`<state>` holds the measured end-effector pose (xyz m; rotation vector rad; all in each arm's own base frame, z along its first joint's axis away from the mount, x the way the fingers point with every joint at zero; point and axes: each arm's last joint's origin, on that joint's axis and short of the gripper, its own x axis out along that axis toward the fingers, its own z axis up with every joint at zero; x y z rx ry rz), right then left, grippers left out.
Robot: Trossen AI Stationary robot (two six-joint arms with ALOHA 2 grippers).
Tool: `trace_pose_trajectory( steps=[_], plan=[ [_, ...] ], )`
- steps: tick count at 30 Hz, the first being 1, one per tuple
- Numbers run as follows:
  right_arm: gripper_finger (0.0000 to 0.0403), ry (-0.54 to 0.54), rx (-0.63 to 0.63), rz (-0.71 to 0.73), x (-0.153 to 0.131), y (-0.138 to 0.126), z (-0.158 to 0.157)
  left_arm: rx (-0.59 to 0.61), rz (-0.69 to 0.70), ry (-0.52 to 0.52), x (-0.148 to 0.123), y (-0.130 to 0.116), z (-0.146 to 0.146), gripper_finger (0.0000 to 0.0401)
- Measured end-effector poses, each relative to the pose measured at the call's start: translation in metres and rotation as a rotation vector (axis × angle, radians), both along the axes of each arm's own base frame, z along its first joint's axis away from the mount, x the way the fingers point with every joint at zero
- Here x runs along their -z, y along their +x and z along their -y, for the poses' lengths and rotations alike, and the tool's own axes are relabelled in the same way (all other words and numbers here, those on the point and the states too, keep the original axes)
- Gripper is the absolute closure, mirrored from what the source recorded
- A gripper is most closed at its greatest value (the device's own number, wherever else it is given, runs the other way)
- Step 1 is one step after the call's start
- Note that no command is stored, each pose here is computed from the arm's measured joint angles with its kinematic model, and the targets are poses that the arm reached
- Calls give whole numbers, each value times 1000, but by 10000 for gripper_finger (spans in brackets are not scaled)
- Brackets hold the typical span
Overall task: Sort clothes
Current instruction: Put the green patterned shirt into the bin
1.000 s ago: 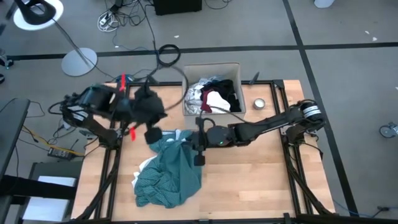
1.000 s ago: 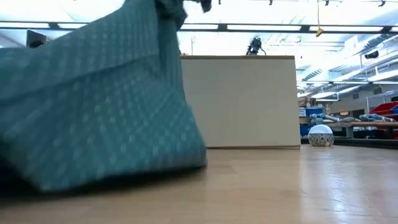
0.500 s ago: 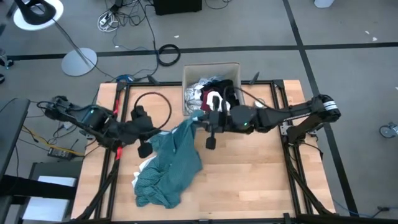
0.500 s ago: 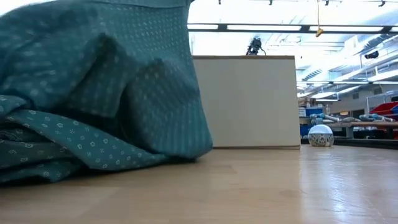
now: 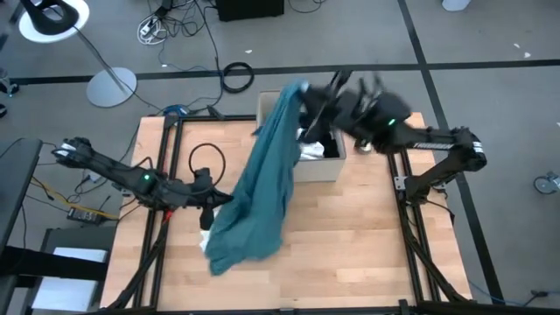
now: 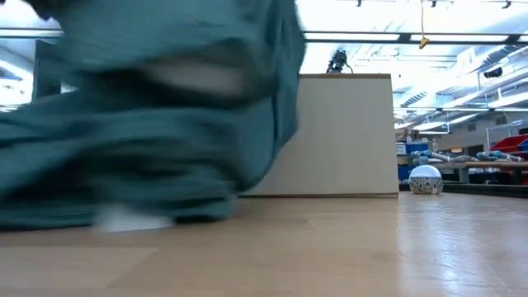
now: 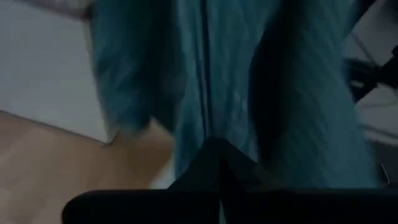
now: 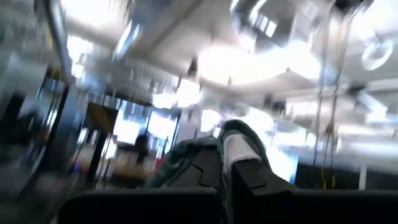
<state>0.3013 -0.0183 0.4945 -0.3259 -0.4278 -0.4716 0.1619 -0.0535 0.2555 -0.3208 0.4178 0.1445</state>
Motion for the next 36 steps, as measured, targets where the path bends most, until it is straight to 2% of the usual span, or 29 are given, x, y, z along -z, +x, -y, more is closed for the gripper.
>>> trace_pose_trajectory(
  steps=[6, 8, 10, 15, 21, 25, 28, 30, 32, 34, 36],
  plan=[
    [402, -96, 4, 244, -70, -42, 24, -5, 49, -57, 34, -1, 0, 401],
    [402, -111, 10, 260, -80, -51, 28, -6, 71, -66, 43, -2, 0, 401],
    [402, -104, 16, 205, -79, -50, 30, -3, 83, -73, 52, -3, -1, 401],
    [403, -28, 66, -79, -53, -27, 37, -4, 104, -90, 68, -6, -2, 401],
    [402, 69, 92, -299, -19, 4, 51, -22, 89, -124, 81, -10, -4, 401],
    [402, 146, 282, -464, 0, 3, 67, -28, 86, -149, 90, -13, -5, 401],
    [402, 261, 410, -593, 18, -1, 80, -22, 110, -162, 94, -14, -5, 401],
    [402, 367, 402, -633, 31, 2, 87, -19, 123, -164, 97, -15, -6, 401],
    [402, 465, 330, -698, 47, 7, 92, -14, 130, -157, 100, -16, -6, 401],
    [402, 540, 258, -776, 65, 17, 98, -13, 134, -155, 99, -16, -6, 401],
    [401, 609, 243, -863, 85, 28, 104, -11, 140, -154, 99, -16, -6, 401]
  ],
)
